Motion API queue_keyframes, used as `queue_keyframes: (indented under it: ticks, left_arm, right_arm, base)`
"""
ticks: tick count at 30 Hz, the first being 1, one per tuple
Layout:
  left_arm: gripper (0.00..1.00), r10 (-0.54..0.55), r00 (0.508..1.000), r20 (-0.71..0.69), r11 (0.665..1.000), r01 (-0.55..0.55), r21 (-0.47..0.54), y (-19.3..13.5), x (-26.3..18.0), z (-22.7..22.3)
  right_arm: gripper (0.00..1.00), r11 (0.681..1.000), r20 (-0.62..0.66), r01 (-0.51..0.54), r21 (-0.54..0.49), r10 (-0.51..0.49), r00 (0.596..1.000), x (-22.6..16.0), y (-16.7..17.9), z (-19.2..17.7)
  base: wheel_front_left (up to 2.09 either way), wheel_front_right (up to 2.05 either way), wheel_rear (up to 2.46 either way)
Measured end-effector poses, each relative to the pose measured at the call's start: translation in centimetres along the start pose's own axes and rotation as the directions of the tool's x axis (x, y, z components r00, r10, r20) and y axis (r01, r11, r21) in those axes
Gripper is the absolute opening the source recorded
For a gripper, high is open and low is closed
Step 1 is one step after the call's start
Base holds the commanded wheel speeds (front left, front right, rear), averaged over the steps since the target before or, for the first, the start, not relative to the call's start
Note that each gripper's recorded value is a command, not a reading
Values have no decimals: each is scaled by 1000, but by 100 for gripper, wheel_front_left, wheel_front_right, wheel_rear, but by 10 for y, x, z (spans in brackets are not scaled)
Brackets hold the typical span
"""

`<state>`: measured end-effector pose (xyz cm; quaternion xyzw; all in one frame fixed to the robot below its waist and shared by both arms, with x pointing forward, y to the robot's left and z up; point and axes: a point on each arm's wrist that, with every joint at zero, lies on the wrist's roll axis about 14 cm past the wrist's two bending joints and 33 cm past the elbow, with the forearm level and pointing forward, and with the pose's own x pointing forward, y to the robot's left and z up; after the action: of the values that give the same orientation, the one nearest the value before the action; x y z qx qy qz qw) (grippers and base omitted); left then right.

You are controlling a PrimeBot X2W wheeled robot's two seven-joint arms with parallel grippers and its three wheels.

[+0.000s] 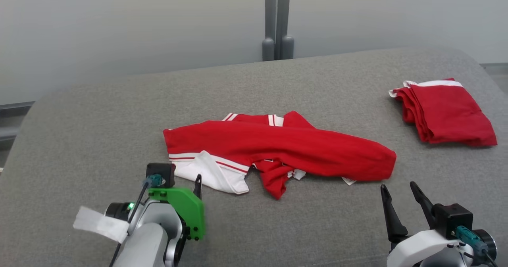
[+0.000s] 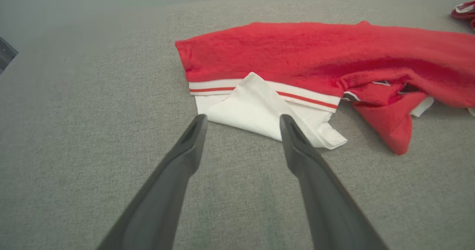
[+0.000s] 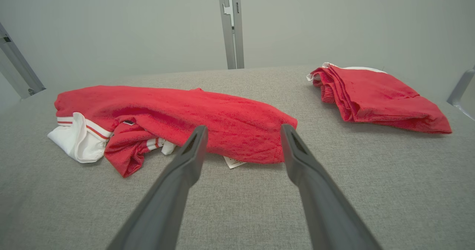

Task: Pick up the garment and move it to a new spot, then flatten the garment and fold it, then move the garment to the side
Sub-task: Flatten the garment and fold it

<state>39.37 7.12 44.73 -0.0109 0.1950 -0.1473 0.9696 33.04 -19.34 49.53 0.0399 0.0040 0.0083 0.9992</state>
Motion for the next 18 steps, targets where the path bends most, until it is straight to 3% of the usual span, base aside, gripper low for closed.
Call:
queue_keyframes:
  ticks: [18]
  left_arm:
    - [100,7,963,-269,996,16,85,-20,85,-11]
  right_arm:
    - [100,991,-74,137,-3,-137,988,-14,-39,-21]
  base:
    - [0,0,0]
